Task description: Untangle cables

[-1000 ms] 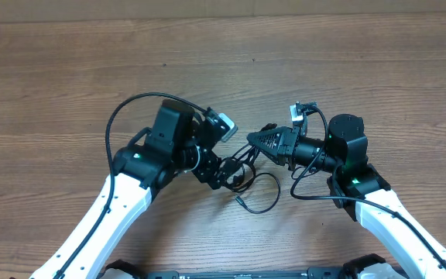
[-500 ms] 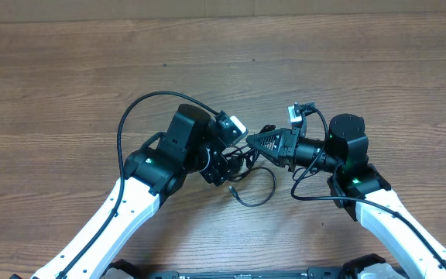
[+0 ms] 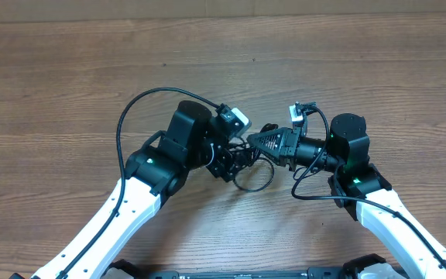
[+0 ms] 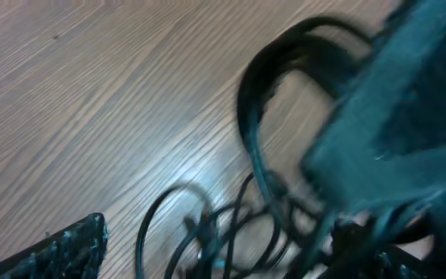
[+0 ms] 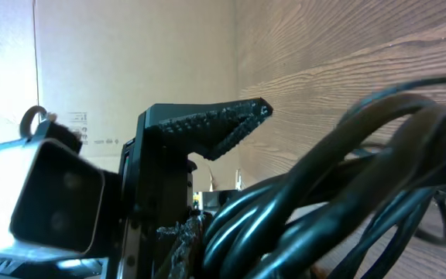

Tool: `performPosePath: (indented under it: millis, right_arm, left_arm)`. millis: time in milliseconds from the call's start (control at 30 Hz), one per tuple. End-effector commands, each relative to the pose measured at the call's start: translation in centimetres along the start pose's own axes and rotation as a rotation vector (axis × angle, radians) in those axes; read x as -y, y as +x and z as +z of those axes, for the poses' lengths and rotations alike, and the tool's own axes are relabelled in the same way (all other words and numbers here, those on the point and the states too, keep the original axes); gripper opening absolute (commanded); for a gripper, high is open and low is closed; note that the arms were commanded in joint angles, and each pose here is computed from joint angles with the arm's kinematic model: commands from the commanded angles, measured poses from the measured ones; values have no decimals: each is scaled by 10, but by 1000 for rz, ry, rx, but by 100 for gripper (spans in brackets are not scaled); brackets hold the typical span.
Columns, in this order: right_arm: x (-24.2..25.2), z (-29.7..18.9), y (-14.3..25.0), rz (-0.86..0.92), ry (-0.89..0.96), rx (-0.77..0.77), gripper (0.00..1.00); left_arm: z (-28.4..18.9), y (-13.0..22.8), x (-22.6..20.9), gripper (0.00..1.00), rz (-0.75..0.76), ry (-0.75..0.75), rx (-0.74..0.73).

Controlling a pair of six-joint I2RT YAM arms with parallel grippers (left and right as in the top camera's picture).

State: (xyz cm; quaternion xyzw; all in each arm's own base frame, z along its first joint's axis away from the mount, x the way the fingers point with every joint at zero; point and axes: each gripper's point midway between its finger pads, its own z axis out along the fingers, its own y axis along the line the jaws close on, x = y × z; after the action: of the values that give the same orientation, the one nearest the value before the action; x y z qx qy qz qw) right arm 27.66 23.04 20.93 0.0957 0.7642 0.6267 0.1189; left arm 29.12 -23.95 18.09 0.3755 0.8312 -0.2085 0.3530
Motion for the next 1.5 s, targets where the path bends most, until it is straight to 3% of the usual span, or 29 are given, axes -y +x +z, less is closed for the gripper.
performPosePath:
  millis: [0, 133, 233, 300, 367, 400, 600, 700, 800, 967, 1133, 1467]
  right_arm:
    - [-11, 0, 9, -12, -29, -54, 5]
    - [-11, 0, 9, -12, -29, -54, 5]
    - [-11, 0, 9, -12, -29, -54, 5]
    - [-11, 0, 9, -12, -29, -54, 5]
    - [-11, 0, 9, -14, -29, -54, 5]
    - [-11, 0, 9, -17, -29, -53, 7]
    - [-8, 0, 0, -15, -13, 0, 29]
    - [-5, -2, -12, -14, 5, 61, 53]
    - [-3, -8, -20, -8, 7, 87, 61]
    - [-3, -15, -25, -6, -3, 87, 63]
    - [-6, -12, -16, -19, -13, 46, 52]
    - [-24, 1, 8, -220, -74, -43, 52]
  left_arm:
    - [1, -14, 23, 87, 29, 73, 38]
    - [2, -15, 26, 63, 40, 69, 36]
    - [2, -14, 23, 51, 38, 54, 34]
    - [2, -13, 20, 35, 37, 41, 31]
    - [2, -14, 20, 8, 37, 41, 31]
    - [2, -13, 20, 4, 36, 41, 30]
    - [1, -6, 22, 4, 26, 49, 0]
    - [-2, -1, 13, 4, 5, 32, -14]
    - [-7, -1, 6, 4, -12, 17, -10]
    - [-24, -6, -9, 4, -35, -23, 26]
    - [-27, -7, -14, 4, -34, -35, 35]
    - [-27, -11, 4, 4, -72, 68, 52]
